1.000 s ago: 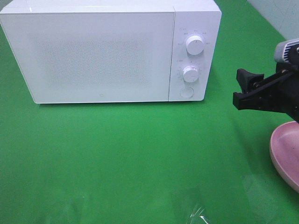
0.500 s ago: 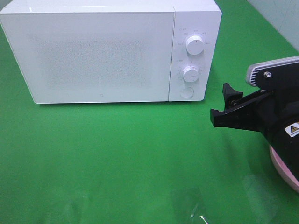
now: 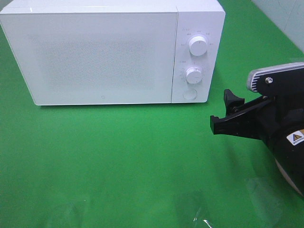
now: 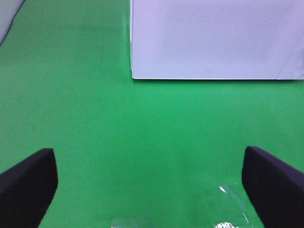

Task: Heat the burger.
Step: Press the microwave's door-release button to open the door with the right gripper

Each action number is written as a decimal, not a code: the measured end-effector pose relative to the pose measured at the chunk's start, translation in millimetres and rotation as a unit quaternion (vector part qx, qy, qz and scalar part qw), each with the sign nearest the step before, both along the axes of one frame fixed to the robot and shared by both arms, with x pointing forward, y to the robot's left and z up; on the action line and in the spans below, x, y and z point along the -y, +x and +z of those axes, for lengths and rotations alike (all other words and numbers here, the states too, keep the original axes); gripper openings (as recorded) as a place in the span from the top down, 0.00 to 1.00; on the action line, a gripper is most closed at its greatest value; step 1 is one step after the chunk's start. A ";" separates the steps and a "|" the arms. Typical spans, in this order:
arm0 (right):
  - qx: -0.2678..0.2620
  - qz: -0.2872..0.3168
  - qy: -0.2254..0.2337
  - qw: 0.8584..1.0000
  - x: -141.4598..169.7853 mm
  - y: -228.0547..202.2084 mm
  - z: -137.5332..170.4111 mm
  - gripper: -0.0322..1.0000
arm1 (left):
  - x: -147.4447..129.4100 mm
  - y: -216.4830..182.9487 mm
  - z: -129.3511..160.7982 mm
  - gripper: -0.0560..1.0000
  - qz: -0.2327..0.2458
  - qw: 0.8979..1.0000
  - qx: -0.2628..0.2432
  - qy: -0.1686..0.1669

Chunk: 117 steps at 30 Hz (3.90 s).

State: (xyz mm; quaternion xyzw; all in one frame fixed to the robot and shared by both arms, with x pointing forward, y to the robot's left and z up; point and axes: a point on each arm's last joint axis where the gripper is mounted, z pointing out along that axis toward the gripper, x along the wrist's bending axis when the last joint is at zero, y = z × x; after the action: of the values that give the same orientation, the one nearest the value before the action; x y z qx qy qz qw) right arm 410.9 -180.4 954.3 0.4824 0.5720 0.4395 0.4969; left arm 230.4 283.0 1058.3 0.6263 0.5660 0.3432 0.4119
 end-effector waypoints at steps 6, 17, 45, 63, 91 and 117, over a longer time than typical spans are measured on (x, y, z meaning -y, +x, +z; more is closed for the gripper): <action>0.001 0.002 0.001 1.000 -0.3 0.0 0.1 0.29 | 0.0 0.0 0.0 0.02 0.000 1.000 0.000 0.000; -0.001 -0.005 0.060 0.998 -0.3 0.0 0.1 0.25 | 0.0 0.0 0.0 0.02 0.000 1.000 0.000 0.000; -0.048 -0.042 0.309 0.949 -13.0 7.2 -31.6 0.35 | 0.0 0.0 0.0 0.02 0.000 1.000 0.000 0.000; -0.076 -0.098 0.674 0.728 -17.2 6.6 -34.2 0.94 | 0.0 0.0 0.0 0.02 0.000 1.000 0.000 0.000; -0.126 -0.113 0.719 0.674 -32.6 50.4 -58.5 0.94 | 0.0 0.0 0.0 0.02 0.000 1.000 0.000 0.000; -0.148 -0.145 0.717 0.665 -44.8 118.0 -88.2 0.94 | 0.0 0.0 0.0 0.02 0.000 1.000 0.000 0.000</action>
State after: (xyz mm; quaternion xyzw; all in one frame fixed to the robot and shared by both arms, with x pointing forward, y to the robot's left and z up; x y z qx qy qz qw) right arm 528.9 -135.7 866.2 0.8252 0.0691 0.5594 -0.0369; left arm 230.4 283.0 1058.3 0.6263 0.5660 0.3432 0.4119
